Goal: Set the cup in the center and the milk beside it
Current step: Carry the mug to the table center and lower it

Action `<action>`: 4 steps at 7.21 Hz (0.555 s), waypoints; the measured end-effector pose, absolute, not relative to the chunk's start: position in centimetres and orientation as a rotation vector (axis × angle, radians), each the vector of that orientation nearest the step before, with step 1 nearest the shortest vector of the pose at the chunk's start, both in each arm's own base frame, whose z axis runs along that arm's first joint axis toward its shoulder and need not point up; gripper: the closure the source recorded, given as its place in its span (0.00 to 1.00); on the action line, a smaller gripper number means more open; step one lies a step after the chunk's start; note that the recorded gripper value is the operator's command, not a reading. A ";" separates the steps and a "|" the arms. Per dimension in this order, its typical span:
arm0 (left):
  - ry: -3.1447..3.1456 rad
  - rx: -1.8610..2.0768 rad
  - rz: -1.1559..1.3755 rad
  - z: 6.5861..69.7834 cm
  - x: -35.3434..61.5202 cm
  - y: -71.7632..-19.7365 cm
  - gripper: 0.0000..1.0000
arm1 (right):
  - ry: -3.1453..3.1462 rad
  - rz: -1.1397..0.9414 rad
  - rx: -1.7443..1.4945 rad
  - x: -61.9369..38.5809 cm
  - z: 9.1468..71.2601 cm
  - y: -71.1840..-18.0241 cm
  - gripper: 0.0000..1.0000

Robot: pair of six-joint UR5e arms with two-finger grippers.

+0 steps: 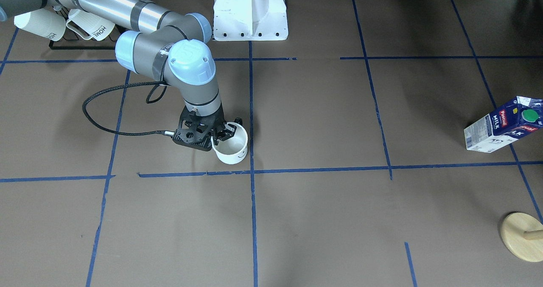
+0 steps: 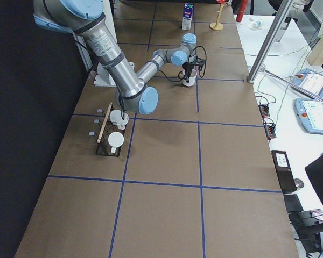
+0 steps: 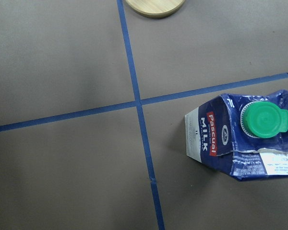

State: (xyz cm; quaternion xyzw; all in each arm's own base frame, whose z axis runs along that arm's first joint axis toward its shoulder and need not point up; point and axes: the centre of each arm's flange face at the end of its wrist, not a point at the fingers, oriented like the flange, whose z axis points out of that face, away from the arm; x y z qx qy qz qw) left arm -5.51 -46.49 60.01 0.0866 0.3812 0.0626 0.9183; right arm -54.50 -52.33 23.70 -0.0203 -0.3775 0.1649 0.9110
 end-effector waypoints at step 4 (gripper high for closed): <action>0.784 0.177 0.128 60.1 -5.5 -46.5 0.00 | -0.760 0.346 -0.033 -56.1 23.4 -52.3 0.00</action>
